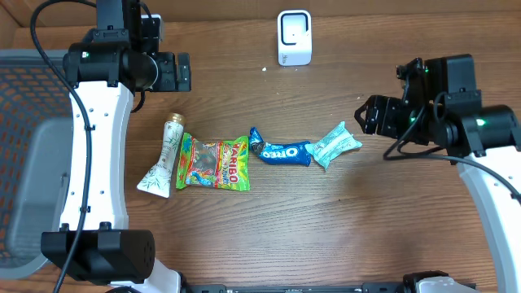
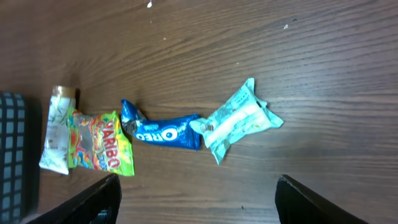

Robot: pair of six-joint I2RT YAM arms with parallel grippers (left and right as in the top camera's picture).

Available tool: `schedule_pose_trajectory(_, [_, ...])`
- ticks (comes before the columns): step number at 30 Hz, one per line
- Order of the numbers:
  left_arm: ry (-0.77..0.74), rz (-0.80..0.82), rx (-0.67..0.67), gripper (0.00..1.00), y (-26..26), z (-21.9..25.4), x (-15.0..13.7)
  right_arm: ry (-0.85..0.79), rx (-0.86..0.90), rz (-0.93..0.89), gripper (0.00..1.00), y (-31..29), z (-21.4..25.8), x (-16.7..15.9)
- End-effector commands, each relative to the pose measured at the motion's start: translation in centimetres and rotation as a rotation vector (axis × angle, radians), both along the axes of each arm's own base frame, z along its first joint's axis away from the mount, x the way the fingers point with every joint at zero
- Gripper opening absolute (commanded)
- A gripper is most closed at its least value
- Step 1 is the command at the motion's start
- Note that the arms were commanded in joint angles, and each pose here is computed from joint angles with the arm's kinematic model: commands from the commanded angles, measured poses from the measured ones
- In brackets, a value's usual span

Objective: Scan the item barcode
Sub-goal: 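Move the right gripper from rest toward the green wipes pack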

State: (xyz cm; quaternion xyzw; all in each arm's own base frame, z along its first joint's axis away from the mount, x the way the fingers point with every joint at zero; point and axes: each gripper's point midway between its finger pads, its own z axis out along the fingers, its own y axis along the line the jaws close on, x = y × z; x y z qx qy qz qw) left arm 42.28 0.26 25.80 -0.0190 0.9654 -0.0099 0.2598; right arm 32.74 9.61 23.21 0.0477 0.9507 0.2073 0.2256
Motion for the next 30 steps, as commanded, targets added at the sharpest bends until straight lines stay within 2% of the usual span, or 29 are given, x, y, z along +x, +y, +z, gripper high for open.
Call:
schedule_pose_trajectory(1, [0.002, 0.003, -0.019, 1.00, -0.5, -0.1, -0.1, 0.035, 0.019, -0.035, 0.80, 0.8, -0.9, 1.5])
schedule_pose_trajectory(9, [0.002, 0.003, -0.018, 1.00, -0.5, -0.1, -0.1, 0.130, 0.020, -0.001, 0.82, 5.0, -5.8, 3.7])
schedule_pose_trajectory(11, [0.002, 0.003, -0.018, 1.00, -0.5, -0.1, -0.1, 0.190, -0.024, -0.096, 0.83, 4.5, -7.7, 3.9])
schedule_pose_trajectory(14, [0.002, 0.003, -0.018, 1.00, -0.5, -0.1, -0.1, 0.296, -0.088, -0.296, 0.91, 2.8, -10.6, 3.8])
schedule_pose_trajectory(17, [0.002, 0.003, -0.018, 1.00, -0.5, -0.1, -0.1, 0.371, -0.068, -0.405, 0.91, 2.8, -12.8, 3.9])
schedule_pose_trajectory(22, [0.002, 0.003, -0.018, 1.00, -0.5, -0.1, -0.1, 0.434, -0.071, -0.455, 0.86, 2.9, -15.5, 4.0])
schedule_pose_trajectory(30, [0.002, 0.003, -0.018, 1.00, -0.5, -0.1, -0.1, 0.450, -0.075, -0.474, 0.72, 2.6, -18.8, 3.2])
